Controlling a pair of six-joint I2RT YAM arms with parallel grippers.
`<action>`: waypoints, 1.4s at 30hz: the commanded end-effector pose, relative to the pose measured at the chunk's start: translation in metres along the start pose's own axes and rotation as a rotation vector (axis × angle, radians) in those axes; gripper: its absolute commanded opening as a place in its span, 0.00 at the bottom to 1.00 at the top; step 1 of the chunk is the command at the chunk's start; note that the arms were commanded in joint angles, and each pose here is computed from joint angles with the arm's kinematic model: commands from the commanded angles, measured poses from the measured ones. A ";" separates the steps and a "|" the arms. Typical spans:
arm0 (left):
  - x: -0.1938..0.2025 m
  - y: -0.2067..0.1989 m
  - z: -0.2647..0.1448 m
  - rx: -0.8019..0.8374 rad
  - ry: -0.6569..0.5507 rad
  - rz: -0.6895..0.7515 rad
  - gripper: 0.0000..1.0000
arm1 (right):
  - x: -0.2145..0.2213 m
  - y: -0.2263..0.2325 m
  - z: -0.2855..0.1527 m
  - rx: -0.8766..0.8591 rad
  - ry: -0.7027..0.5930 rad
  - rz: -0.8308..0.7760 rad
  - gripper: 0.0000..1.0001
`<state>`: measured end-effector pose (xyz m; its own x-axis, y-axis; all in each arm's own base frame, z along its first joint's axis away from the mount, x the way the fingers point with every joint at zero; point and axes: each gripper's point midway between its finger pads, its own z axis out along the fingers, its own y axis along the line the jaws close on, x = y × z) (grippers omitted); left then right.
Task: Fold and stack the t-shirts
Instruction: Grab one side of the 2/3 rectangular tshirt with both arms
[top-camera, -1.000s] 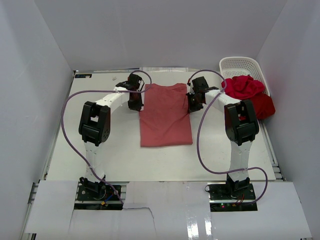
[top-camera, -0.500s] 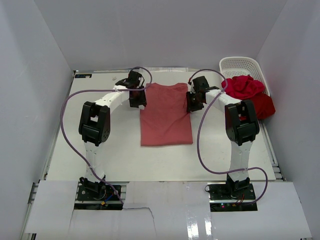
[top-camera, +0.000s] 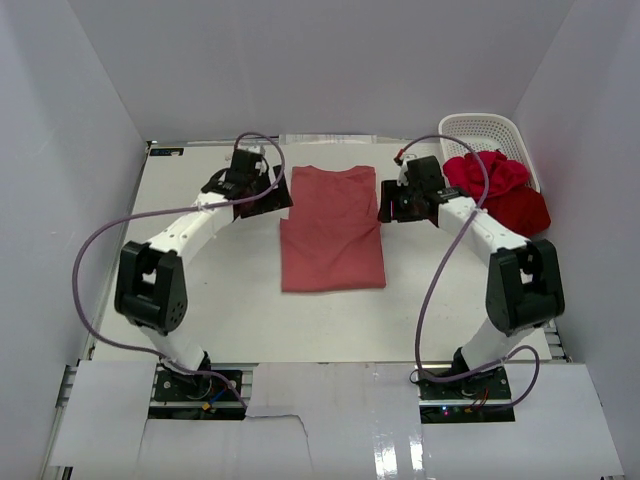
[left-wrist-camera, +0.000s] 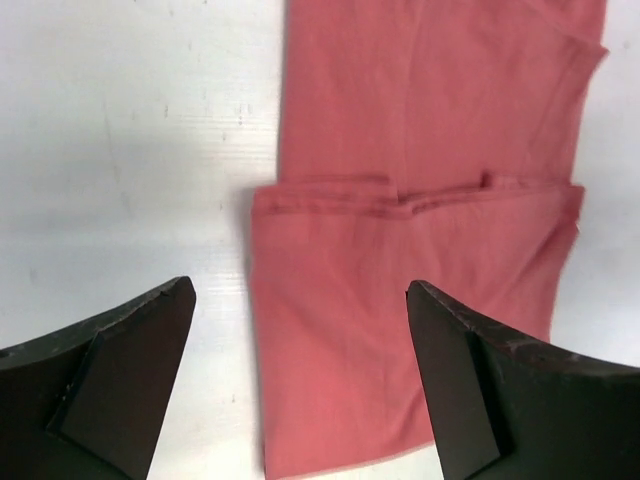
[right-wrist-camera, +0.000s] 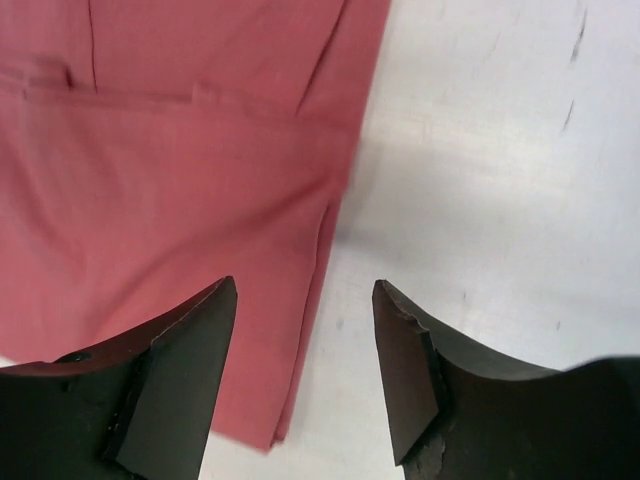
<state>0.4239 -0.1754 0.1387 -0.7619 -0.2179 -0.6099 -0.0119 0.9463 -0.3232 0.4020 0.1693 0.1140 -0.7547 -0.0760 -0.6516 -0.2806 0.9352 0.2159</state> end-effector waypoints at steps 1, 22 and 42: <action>0.019 0.003 -0.023 0.056 -0.028 -0.073 0.98 | 0.034 0.012 -0.018 -0.040 0.022 0.035 0.64; 0.154 0.016 -0.039 0.275 0.153 -0.234 0.98 | 0.174 0.042 -0.026 -0.184 0.262 0.142 0.64; 0.176 0.019 -0.032 0.280 0.207 -0.253 0.91 | 0.181 0.044 -0.014 -0.151 0.307 0.130 0.13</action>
<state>0.2768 -0.1836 0.0481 -0.8634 -0.3599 -0.3535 -0.0684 0.7778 -0.6248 0.2491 0.1954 0.0197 -0.9203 -0.0658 -0.3856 -0.2433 0.8682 0.4325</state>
